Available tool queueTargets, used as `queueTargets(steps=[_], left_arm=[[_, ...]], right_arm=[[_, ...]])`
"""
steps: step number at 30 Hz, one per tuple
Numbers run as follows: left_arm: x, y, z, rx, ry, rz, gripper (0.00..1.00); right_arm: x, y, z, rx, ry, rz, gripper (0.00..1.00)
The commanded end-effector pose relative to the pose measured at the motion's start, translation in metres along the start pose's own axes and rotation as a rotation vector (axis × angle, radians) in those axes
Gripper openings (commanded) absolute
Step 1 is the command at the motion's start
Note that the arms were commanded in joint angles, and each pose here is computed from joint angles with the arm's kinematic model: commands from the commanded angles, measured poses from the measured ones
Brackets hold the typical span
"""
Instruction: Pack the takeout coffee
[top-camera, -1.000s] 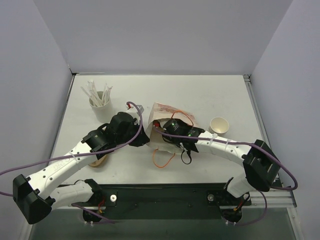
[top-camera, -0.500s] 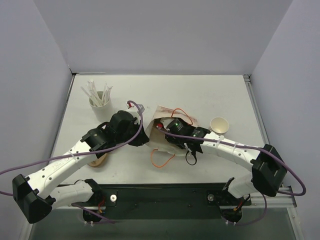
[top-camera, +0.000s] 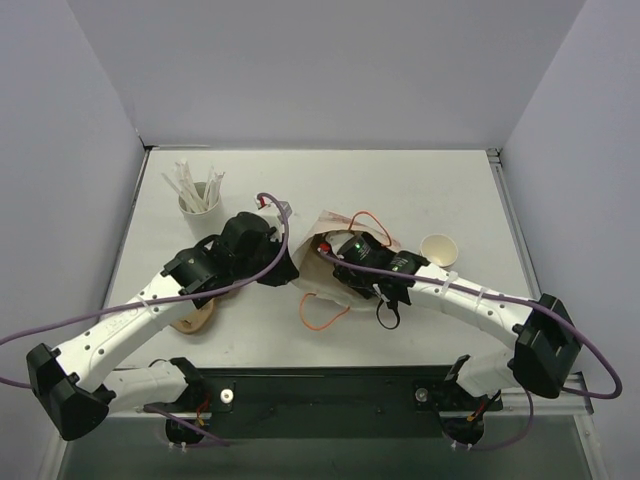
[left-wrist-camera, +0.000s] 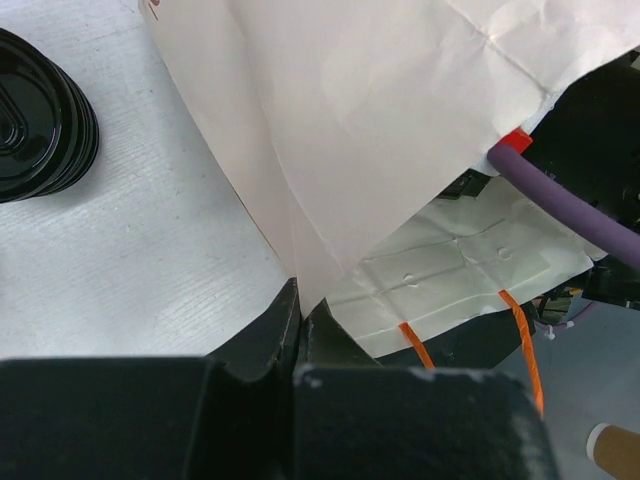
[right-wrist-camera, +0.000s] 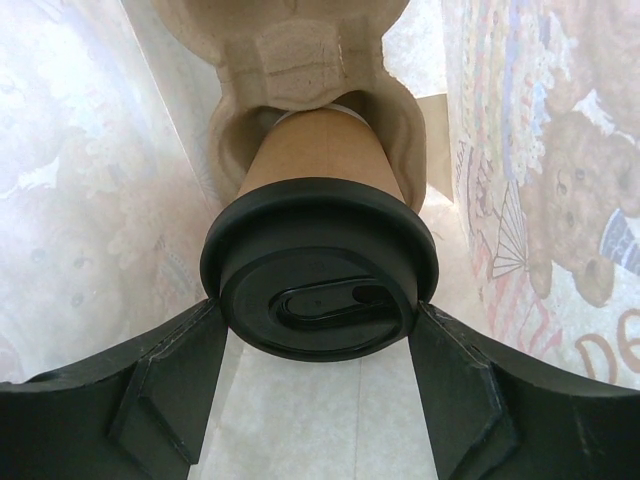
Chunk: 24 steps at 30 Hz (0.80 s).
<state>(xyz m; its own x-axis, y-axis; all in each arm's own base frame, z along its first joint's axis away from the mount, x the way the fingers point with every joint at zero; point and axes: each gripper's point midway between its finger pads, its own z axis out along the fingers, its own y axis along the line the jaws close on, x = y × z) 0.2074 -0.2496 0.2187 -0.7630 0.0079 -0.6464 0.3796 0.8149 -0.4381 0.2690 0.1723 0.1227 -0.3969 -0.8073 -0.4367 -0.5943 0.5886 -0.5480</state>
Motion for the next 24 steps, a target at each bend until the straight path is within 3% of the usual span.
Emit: queueTargets(steps=[1,3,11,24], left_arm=[[-0.028,-0.007,-0.012,-0.004,-0.057,0.031,0.00],[-0.028,-0.009,-0.012,0.000,-0.044,0.031,0.00],[-0.033,-0.015,-0.015,0.011,-0.030,0.024,0.17],[-0.043,-0.023,-0.018,0.031,-0.036,0.019,0.29]], right_arm=[[-0.005,-0.010,-0.014,-0.005,0.001,0.032,0.68],[-0.007,-0.010,-0.016,-0.009,0.000,0.036,0.68],[-0.009,-0.008,-0.020,-0.039,0.017,0.049,0.67],[-0.013,-0.008,-0.016,-0.074,0.028,0.048,0.64]])
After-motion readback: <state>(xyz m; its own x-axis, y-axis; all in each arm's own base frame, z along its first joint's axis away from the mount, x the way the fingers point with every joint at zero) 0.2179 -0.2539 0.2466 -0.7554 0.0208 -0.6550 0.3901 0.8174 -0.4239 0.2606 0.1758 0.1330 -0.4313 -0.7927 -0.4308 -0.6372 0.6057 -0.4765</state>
